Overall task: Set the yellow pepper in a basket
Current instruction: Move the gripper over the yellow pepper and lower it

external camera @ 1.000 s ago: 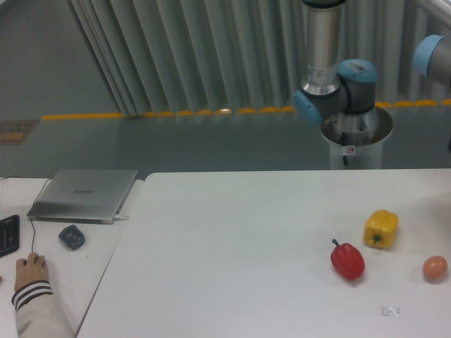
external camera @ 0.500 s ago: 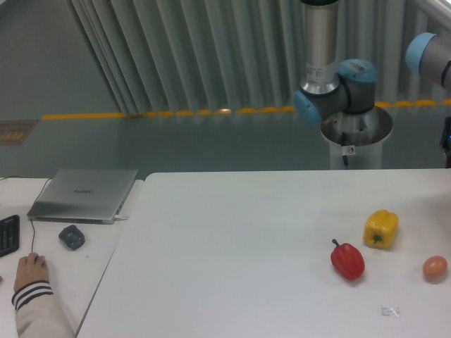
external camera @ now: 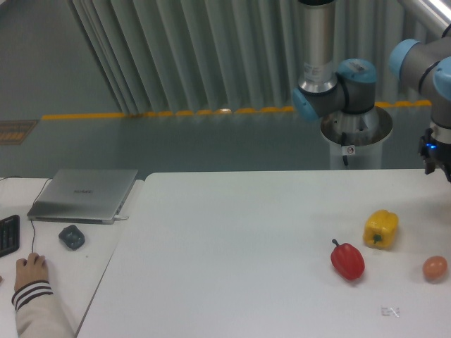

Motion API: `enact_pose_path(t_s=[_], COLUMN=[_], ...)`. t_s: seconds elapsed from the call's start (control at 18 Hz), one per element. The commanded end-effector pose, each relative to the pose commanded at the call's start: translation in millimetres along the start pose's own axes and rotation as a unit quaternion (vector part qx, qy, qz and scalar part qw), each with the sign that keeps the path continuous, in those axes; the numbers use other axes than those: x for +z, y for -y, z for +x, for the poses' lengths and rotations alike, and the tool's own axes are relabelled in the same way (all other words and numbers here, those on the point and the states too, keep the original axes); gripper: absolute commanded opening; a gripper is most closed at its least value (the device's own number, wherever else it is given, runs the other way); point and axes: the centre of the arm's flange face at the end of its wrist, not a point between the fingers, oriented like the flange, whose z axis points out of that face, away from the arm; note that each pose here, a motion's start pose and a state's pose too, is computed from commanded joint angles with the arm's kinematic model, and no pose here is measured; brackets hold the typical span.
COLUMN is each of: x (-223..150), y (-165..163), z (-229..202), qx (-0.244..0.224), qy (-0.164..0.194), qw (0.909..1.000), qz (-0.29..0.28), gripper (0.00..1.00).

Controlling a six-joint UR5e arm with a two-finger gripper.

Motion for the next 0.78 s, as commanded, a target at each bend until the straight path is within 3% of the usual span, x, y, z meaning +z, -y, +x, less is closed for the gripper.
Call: enact_pose_path(t_s=[0.39, 0.67, 0.78], x=[21.2, 38.4, 42.0], y=[62.9, 67.1, 67.6], z=[27.9, 17.0, 12.7], qx=[-0.083, -0.166, -0.217], qy=[-0.01, -0.029, -0.033], qw=[0.9961, 0.9853, 0.9756], qz=[-0.03, -0.025, -0.011], gripper=[1.0, 1.0, 1.0])
